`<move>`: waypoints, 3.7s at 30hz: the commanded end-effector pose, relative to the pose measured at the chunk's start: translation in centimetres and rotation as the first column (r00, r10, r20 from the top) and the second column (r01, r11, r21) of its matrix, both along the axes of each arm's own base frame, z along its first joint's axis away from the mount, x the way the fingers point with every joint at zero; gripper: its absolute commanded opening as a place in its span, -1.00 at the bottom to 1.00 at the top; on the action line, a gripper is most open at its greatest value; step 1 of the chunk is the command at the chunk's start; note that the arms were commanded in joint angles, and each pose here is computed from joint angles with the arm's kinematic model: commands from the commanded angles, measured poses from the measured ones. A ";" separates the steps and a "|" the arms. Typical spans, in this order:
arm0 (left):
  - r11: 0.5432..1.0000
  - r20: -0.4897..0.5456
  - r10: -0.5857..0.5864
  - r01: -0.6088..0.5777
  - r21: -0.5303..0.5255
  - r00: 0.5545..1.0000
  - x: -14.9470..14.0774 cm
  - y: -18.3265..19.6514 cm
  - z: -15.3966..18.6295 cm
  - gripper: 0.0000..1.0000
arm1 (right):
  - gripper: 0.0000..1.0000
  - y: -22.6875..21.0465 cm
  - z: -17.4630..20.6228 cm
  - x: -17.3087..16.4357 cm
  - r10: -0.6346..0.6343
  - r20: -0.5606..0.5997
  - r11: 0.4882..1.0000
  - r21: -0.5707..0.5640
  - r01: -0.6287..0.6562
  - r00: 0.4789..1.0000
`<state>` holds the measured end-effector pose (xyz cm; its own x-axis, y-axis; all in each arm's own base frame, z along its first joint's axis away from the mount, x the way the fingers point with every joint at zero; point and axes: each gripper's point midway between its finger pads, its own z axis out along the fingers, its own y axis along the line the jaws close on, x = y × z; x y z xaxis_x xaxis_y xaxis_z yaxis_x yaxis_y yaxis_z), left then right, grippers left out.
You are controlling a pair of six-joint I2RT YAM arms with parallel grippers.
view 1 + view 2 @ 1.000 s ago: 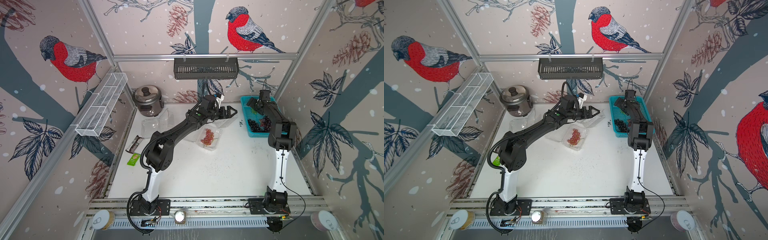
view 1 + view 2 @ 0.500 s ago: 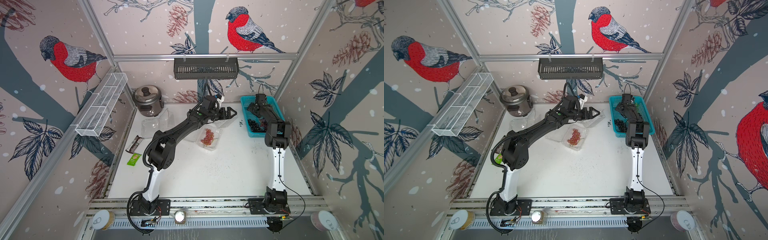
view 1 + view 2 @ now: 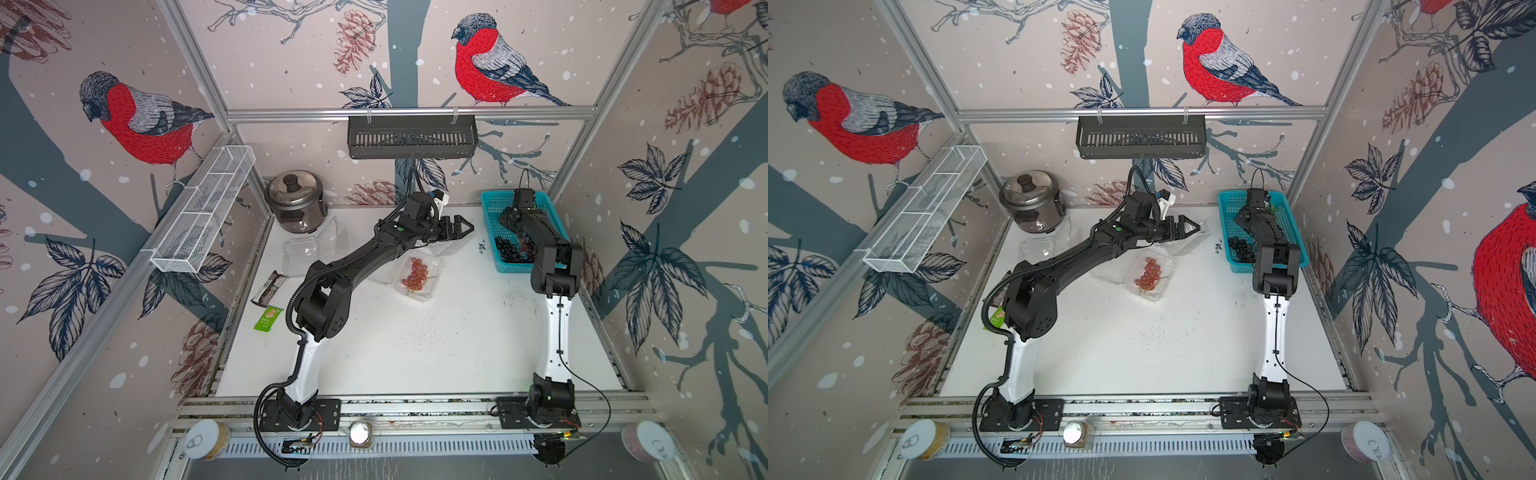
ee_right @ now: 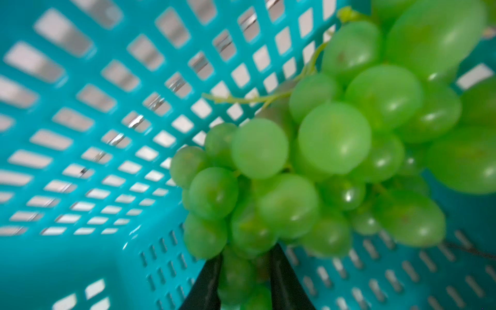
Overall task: Pack grapes into containers
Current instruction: Pick up the grape from the basket, then place the grape into the packing box.
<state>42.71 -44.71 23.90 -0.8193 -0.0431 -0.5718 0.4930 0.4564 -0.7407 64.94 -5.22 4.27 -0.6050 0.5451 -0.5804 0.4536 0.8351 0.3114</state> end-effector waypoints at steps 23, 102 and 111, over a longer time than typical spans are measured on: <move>1.000 0.021 0.009 -0.009 -0.015 1.000 -0.7 0.7 1.2 0.95 | -0.59 4.7 7.9 -7.8 0.174 0.050 0.984 0.014 -0.175 0.983; 0.962 -0.151 0.267 -0.273 -0.019 0.952 -5.4 17.5 -3.2 0.95 | -0.63 33.4 16.5 -27.8 0.695 0.151 0.717 -0.059 -0.695 0.703; 0.962 -0.157 0.264 -0.271 -0.020 0.952 -5.2 17.3 -3.4 0.95 | -0.63 32.5 16.8 -27.2 0.684 0.157 0.727 -0.076 -0.682 0.712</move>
<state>37.05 -27.13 19.49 -0.8655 -0.2869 -0.4105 0.2053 0.5445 -0.8133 37.01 27.31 20.05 -0.7358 -0.0074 -0.6772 -0.2950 0.9036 0.3106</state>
